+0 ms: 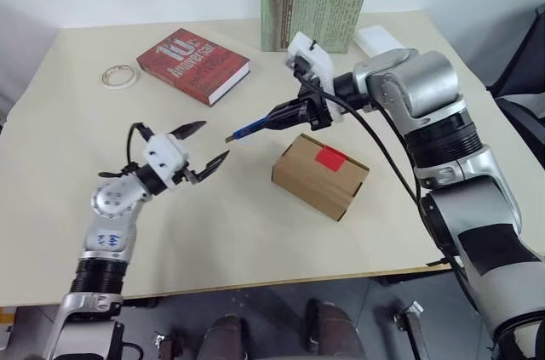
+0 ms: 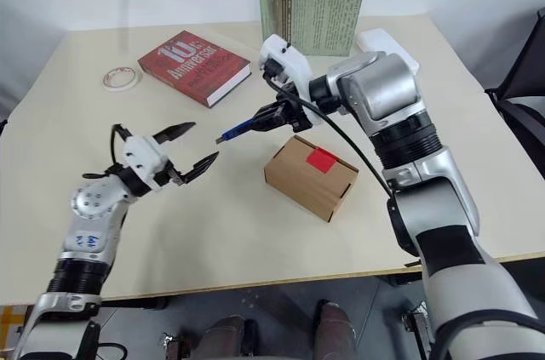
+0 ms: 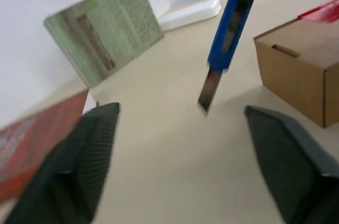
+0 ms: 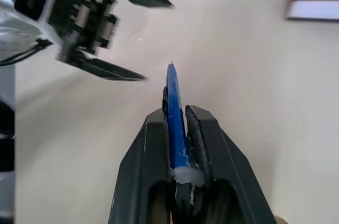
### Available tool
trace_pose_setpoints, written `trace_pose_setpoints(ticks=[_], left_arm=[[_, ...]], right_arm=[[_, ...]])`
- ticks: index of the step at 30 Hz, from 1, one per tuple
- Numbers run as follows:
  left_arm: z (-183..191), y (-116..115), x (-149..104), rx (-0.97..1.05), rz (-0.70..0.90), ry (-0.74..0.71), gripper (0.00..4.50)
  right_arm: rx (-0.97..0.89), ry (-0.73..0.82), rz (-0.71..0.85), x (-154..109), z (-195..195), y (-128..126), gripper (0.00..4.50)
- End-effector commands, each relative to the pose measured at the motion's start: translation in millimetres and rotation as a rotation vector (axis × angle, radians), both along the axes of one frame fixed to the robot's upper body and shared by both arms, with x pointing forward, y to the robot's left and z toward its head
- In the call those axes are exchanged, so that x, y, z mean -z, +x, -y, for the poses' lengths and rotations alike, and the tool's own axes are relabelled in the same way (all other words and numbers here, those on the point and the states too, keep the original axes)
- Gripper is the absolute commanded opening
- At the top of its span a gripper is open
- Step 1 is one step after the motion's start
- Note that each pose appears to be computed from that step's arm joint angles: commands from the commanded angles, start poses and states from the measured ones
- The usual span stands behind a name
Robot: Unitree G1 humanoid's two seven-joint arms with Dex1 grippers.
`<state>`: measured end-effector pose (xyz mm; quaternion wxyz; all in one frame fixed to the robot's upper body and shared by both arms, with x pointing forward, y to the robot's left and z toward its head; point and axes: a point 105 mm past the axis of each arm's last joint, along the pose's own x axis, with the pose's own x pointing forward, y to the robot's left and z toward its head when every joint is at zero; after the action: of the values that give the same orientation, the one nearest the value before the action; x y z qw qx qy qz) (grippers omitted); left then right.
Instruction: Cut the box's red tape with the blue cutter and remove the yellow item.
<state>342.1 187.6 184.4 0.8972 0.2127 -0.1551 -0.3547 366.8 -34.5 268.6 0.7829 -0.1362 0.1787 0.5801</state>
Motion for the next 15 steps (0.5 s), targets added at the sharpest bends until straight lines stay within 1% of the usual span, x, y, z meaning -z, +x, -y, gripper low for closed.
trace_pose_setpoints(ticks=[1,3,5,8,11,13,15], left_arm=[[-10,-12,-19,0.055,-0.076,-0.07,4.5],[-12,-17,-22,0.089,-0.189,-0.087,4.5],[0,-28,-27,0.177,-0.266,-0.105,4.5],[25,-39,-34,0.28,-0.31,-0.1,4.5],[43,-34,-36,0.297,-0.321,-0.107,4.5],[61,-30,-38,0.334,-0.326,-0.123,4.5],[80,-23,-32,0.346,-0.363,-0.108,4.5]], right_arm=[[0.049,0.066,0.064,-22,13,-1,0.17],[0.116,0.098,0.076,-26,25,2,0.17],[0.176,0.136,0.087,-29,37,2,0.17],[0.229,0.207,0.109,-35,47,-3,0.17],[0.276,0.27,0.15,-41,56,-7,0.17],[0.341,0.293,0.177,-40,70,-8,0.17],[0.409,0.315,0.194,-38,86,-10,0.17]])
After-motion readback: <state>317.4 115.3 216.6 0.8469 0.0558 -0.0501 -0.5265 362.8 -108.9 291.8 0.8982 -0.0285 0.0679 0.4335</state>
